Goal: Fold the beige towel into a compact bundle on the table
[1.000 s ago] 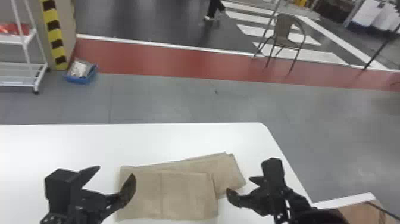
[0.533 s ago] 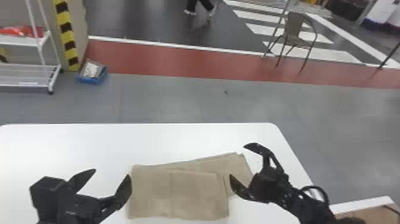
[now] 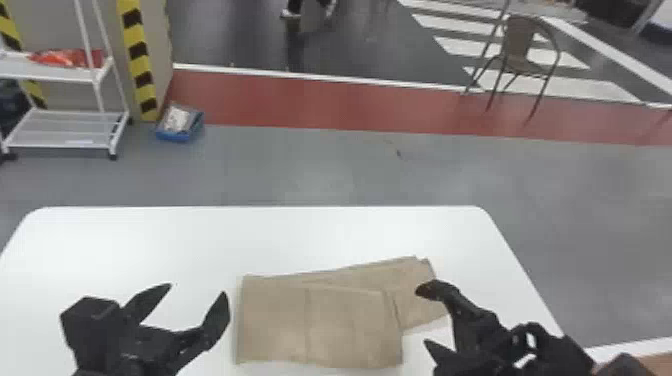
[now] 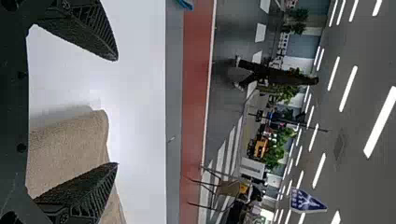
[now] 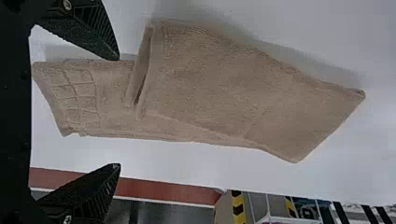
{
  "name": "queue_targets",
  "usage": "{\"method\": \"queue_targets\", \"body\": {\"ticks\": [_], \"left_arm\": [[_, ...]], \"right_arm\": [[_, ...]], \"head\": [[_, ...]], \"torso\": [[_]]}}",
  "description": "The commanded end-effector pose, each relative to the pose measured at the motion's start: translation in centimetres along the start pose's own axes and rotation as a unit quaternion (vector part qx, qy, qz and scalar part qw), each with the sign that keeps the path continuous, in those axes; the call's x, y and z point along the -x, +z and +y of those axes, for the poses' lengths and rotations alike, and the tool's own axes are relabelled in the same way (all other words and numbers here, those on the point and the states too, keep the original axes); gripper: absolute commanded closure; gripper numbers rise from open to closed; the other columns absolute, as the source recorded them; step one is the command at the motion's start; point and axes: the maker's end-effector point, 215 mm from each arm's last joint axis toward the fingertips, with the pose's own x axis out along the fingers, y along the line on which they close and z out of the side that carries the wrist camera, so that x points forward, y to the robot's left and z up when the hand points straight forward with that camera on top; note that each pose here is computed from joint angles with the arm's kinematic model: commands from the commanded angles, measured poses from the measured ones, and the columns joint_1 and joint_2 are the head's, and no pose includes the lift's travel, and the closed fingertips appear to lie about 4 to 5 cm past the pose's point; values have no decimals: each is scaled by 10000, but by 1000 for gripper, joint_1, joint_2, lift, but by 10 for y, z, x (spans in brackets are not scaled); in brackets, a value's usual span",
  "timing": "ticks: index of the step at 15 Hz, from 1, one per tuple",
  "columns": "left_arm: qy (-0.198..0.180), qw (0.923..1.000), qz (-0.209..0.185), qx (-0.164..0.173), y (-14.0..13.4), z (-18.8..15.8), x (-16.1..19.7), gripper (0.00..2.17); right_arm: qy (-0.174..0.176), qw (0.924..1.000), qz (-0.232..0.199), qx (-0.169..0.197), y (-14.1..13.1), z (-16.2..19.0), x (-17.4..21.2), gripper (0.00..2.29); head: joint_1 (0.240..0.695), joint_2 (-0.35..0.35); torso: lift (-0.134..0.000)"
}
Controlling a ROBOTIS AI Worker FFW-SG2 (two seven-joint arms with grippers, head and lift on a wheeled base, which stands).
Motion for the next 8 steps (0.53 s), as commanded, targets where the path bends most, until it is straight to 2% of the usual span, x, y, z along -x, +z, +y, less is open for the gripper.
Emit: {"method": "queue_targets", "body": {"ticks": [1, 4, 8], "left_arm": [[1, 10000, 37, 16, -4, 0, 0, 80], [13, 10000, 72, 63, -10, 1, 0, 80], [23, 9999, 81, 81, -13, 2, 0, 80]], "right_arm": [[241, 9990, 153, 339, -18, 14, -10, 70], [450, 9972, 183, 569, -30, 20, -24, 90], [728, 9929, 306, 894, -25, 32, -43, 140]], "head": [[695, -255], [695, -275], [695, -286]], "torso": [[0], [0], [0]]}}
